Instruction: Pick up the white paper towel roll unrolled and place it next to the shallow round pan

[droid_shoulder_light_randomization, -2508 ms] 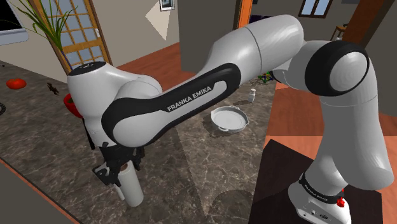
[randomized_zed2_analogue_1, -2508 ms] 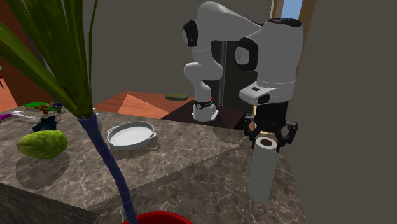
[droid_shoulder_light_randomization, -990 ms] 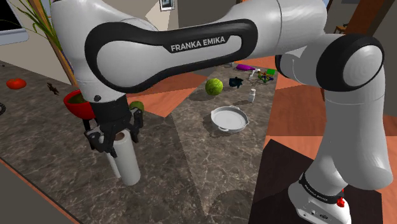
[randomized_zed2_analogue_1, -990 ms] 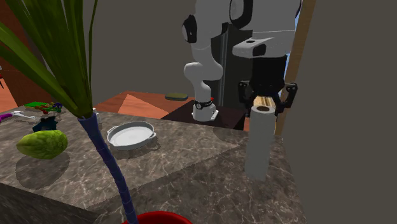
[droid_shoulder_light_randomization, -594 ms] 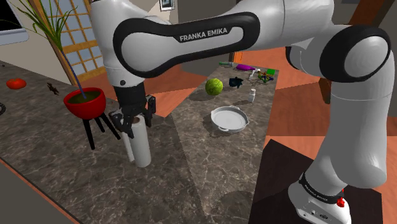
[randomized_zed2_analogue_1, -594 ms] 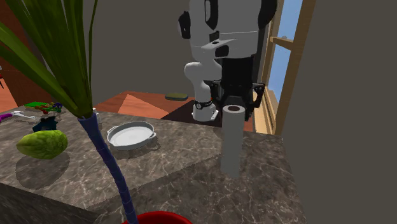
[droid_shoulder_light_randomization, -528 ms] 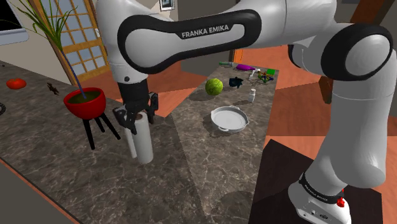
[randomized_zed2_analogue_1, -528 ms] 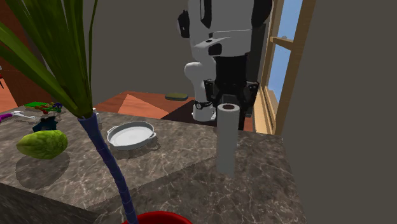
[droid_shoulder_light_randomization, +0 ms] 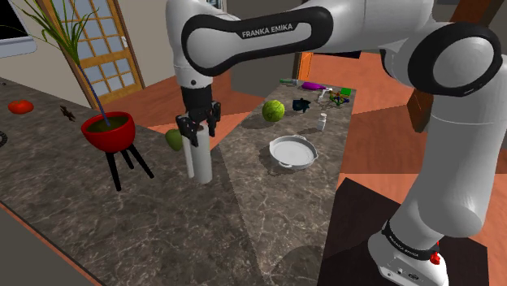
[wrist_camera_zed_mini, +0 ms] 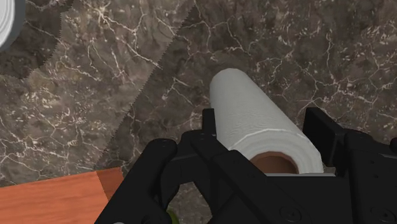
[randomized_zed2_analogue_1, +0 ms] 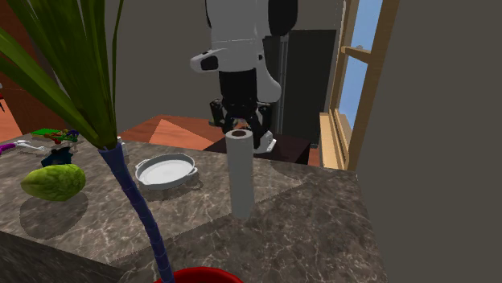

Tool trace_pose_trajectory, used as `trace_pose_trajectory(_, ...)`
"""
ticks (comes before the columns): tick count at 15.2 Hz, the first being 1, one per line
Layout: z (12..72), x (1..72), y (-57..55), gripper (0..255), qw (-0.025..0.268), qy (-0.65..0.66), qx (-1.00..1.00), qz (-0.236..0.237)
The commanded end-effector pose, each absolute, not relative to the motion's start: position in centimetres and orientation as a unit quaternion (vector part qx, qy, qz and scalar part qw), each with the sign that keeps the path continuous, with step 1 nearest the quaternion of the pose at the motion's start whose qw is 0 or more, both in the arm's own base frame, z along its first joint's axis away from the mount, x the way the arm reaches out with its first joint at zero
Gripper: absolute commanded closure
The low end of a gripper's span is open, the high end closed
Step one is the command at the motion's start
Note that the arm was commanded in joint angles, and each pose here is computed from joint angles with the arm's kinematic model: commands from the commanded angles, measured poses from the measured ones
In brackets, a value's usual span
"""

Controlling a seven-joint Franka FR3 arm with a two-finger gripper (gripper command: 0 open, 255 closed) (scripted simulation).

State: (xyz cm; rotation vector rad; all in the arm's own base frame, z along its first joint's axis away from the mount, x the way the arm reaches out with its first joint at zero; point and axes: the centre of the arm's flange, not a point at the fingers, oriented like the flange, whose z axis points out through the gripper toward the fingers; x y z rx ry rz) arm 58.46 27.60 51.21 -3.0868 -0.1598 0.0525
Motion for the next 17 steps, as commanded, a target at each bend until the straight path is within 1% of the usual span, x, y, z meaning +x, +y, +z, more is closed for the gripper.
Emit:
trace_pose_trajectory(1, 51.3, 59.4, 25.4, 255, 0.025, -0.052, -0.998, 0.017)
trace_pose_trajectory(17, 51.4, 67.8, 6.0, 255, 0.025, -0.052, -0.998, 0.017)
